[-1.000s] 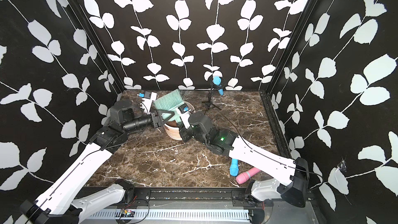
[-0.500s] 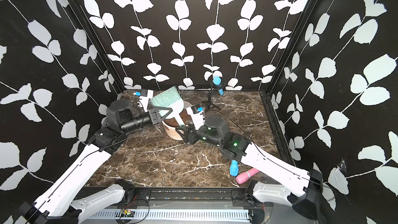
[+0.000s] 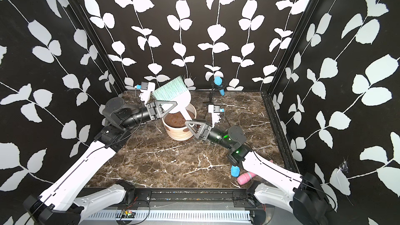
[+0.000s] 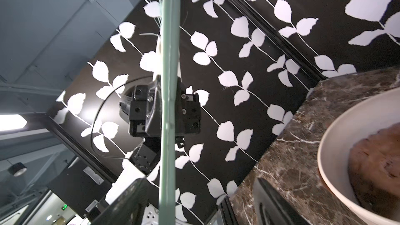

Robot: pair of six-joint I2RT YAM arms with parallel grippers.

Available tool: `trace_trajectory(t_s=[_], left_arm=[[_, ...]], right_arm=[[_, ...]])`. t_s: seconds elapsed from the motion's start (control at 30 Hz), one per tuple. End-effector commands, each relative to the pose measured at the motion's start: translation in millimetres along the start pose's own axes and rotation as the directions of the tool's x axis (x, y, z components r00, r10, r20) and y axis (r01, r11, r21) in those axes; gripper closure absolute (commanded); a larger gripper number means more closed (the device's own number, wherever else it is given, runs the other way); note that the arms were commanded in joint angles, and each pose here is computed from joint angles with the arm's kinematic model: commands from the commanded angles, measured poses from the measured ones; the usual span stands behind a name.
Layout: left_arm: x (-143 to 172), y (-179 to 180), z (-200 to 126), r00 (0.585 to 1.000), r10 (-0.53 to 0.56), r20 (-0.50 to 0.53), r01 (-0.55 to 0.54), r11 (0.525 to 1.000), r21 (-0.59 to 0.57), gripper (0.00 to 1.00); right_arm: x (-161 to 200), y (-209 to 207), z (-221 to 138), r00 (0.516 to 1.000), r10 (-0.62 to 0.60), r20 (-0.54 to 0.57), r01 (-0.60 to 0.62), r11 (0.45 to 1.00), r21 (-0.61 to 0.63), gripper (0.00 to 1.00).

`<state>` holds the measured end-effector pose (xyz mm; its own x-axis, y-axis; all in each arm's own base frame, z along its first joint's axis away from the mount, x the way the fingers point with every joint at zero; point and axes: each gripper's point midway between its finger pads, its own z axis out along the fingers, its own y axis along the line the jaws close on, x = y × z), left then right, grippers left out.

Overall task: Scrub the dried mud off the ceramic pot
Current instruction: Pick up the brush from the center of the board.

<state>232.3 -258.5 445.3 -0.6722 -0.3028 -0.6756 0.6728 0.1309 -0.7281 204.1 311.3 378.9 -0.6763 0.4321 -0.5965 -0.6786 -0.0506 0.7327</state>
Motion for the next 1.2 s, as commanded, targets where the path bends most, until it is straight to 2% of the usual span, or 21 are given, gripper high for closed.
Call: trace_trajectory(t_s=[0.0, 0.13, 0.23, 0.43, 0.6, 0.87, 1.07, 1.17], left_arm=[[-3, -12, -1, 1.000, 0.021, 0.022, -0.022, 0.998, 0.058, 1.00], [0, -14, -1, 1.000, 0.024, 0.009, -0.024, 0.996, 0.085, 1.00], [4, -10, -2, 1.000, 0.019, 0.004, -0.019, 0.997, 0.070, 1.00], [9, -2, -5, 1.000, 0.027, -0.004, -0.027, 0.999, 0.021, 1.00], [10, 4, -2, 1.000, 0.012, -0.014, -0.012, 1.000, 0.010, 1.00], [10, 10, -1, 1.000, 0.006, -0.008, -0.006, 1.000, -0.007, 1.00], [12, 12, 1, 1.000, -0.003, -0.016, 0.003, 1.000, -0.001, 1.00], [11, 11, 1, 1.000, -0.008, -0.016, 0.008, 1.000, 0.002, 1.00]], right_arm=[[-32, 40, 2, 0.992, 0.041, 0.122, -0.017, 0.981, -0.192, 0.23], [-30, 42, 20, 0.997, 0.055, 0.056, -0.041, 0.975, -0.219, 0.25], [-35, 41, 22, 0.994, 0.069, 0.087, -0.046, 0.970, -0.239, 0.30], [-37, 49, 27, 0.996, 0.050, 0.074, -0.030, 0.968, -0.250, 0.45], [-30, 53, 33, 1.000, 0.013, 0.020, -0.008, 0.973, -0.229, 0.61], [-21, 44, 34, 1.000, 0.009, -0.023, -0.013, 0.987, -0.163, 0.71], [-27, 48, 33, 1.000, 0.007, -0.005, -0.007, 0.986, -0.168, 0.88], [-33, 51, 31, 0.999, 0.011, 0.034, -0.005, 0.984, -0.178, 0.90]])
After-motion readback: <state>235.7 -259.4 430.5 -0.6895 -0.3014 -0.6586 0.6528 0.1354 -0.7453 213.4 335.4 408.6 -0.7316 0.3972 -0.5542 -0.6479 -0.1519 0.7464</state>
